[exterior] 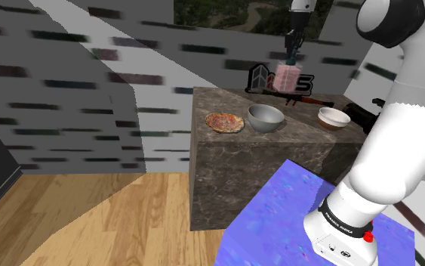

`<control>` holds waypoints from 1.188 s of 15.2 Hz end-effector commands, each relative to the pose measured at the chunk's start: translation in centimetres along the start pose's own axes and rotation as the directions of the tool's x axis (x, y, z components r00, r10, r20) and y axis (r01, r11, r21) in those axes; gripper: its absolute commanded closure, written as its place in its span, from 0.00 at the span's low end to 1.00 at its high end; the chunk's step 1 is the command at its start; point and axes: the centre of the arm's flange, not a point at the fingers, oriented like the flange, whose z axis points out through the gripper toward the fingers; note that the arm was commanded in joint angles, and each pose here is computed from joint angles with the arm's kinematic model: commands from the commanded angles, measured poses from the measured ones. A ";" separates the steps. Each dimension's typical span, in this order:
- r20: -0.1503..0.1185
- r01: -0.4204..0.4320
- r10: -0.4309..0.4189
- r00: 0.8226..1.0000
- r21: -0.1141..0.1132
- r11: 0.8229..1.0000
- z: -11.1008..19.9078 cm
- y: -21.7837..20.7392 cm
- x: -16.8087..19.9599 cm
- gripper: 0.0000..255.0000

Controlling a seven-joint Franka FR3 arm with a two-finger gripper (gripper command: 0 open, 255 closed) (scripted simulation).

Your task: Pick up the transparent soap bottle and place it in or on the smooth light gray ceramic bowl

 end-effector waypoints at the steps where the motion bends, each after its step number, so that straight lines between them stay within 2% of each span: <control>1: 0.001 -0.001 0.001 1.000 0.000 1.000 -1.1 -2.2 -0.7 1.00; 8: 0.001 -0.001 0.001 1.000 0.000 1.000 -4.3 -11.0 -2.6 1.00; 18: 0.001 -0.001 0.001 1.000 0.000 1.000 0.9 -10.8 -2.0 1.00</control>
